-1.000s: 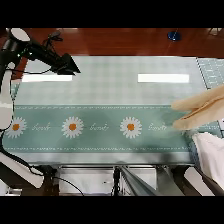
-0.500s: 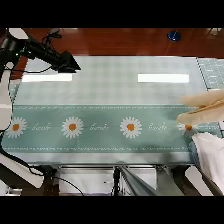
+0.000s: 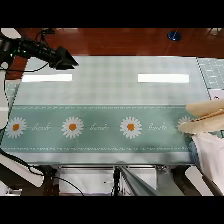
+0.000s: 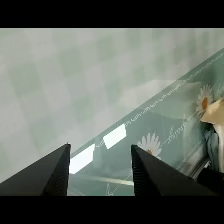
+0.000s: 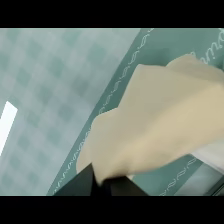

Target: Fold the shirts.

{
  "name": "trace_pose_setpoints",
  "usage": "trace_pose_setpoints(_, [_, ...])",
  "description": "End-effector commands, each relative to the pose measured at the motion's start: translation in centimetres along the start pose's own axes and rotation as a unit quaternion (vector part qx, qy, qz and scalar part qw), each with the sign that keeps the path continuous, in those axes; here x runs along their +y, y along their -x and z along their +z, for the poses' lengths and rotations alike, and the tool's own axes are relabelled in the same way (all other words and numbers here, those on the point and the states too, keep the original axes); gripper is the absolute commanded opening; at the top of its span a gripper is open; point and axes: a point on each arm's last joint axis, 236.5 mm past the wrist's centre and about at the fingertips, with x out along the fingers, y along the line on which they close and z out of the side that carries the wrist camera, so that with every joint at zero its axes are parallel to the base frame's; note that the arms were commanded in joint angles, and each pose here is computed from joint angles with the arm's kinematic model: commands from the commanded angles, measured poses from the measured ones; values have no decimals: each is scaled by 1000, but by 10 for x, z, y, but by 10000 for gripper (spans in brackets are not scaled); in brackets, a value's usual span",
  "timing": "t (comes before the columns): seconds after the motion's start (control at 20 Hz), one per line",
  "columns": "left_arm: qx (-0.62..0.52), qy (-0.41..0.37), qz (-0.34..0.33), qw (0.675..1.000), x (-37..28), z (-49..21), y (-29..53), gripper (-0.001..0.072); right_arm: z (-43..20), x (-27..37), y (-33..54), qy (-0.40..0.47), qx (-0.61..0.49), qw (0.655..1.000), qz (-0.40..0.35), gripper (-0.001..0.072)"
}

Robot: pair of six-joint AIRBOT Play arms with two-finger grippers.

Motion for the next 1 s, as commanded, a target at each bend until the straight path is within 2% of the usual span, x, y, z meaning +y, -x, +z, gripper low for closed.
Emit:
trace_pose_setpoints(0.0, [-19,-4,-24,1000,-5,7,10,462,15,-30,5,-46,-25,998,-33,12])
trace_pose_setpoints(0.25, [-30,-9,-21,999,0,12,13,461,11,-68,-15,-77,7,996,-49,11])
trace_pose_setpoints(0.55, [-33,-13,-19,999,1,13,14,462,-8,-149,-38,-98,53,980,-165,12])
trace_pose_setpoints(0.95, [-52,-3,-11,999,14,19,26,461,-31,-255,0,-140,70,942,-295,12])
